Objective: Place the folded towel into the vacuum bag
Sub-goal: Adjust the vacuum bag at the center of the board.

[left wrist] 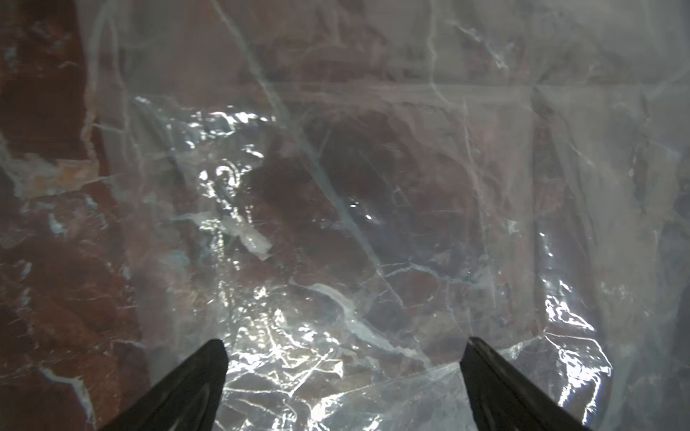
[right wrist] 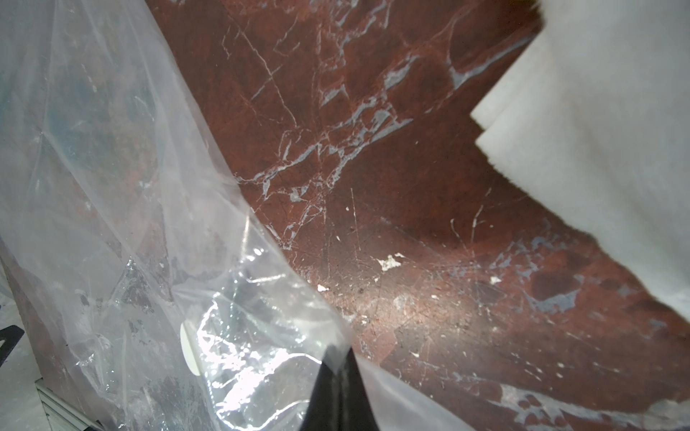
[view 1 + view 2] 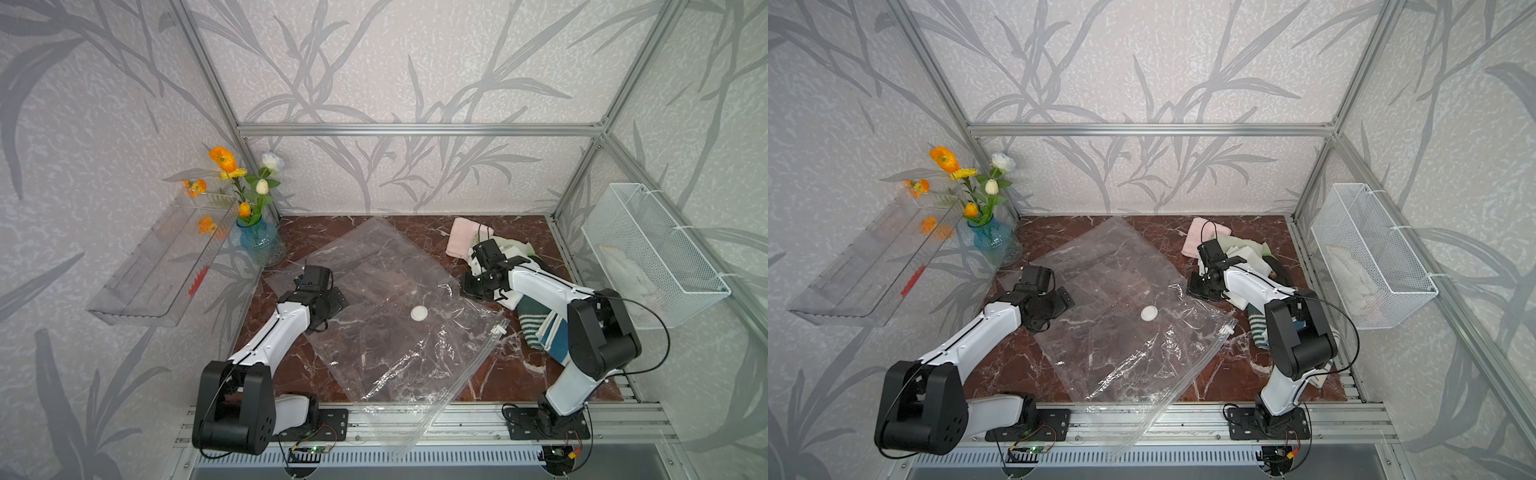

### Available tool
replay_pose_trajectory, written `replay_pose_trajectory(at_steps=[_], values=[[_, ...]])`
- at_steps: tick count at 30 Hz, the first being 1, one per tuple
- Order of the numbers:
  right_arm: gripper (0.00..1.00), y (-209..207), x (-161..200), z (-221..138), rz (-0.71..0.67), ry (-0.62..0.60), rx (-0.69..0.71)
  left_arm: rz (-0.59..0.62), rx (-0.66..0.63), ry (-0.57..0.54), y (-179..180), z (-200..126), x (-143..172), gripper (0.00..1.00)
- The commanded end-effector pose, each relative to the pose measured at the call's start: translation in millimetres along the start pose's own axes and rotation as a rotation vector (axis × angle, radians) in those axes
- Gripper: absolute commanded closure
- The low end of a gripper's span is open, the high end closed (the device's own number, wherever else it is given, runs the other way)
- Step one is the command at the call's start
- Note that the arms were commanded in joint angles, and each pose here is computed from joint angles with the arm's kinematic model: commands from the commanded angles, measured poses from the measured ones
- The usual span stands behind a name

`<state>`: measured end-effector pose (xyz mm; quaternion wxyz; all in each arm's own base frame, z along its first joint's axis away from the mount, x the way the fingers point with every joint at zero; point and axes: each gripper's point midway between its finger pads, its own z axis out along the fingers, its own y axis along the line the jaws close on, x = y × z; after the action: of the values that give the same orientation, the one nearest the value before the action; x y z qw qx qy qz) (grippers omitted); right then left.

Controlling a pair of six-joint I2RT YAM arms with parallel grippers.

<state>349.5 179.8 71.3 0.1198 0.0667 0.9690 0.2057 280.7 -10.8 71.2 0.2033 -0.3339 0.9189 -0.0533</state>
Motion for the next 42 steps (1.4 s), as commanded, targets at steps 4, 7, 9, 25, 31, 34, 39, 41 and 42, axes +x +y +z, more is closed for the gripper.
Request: replay_pose_trajectory(at_steps=[4, 7, 9, 25, 31, 34, 39, 41, 42], values=[[0.99, 5.9, -10.8, -9.7, -0.031, -0.038, -0.009, -0.085, -0.149, -0.036, 49.9, -11.7, 11.1, 0.01], [0.99, 6.0, -14.0, -3.6, -0.036, -0.027, -0.003, -0.107, -0.151, -0.017, 55.4, -6.3, 15.2, 0.01], [0.99, 7.7, -17.1, -1.4, -0.038, -0.028, -0.007, -0.115, -0.139, 0.018, 53.4, 1.8, 21.9, 0.01], [0.99, 13.0, -27.8, -11.6, -0.076, -0.033, -0.010, -0.213, 0.133, 0.134, 5.7, 50.5, 44.8, 0.41], [1.00, 60.0, -31.2, -55.5, -0.299, -0.096, -0.111, -0.187, 0.273, 0.104, -32.0, 52.9, 31.0, 0.74], [1.00, 56.0, -37.2, -78.7, -0.341, -0.165, -0.040, -0.139, 0.305, 0.065, -47.5, 51.2, 15.3, 0.84], [1.00, 38.9, -25.6, -94.6, -0.320, -0.211, 0.008, -0.074, 0.294, 0.028, -71.9, 60.4, -16.2, 0.97], [1.00, 21.4, -14.1, -87.1, -0.248, -0.185, 0.041, -0.058, 0.296, 0.026, -84.5, 64.7, -28.7, 1.00], [1.00, 12.2, -6.8, -80.2, -0.202, -0.165, 0.045, -0.047, 0.296, 0.028, -91.0, 66.8, -33.5, 1.00]])
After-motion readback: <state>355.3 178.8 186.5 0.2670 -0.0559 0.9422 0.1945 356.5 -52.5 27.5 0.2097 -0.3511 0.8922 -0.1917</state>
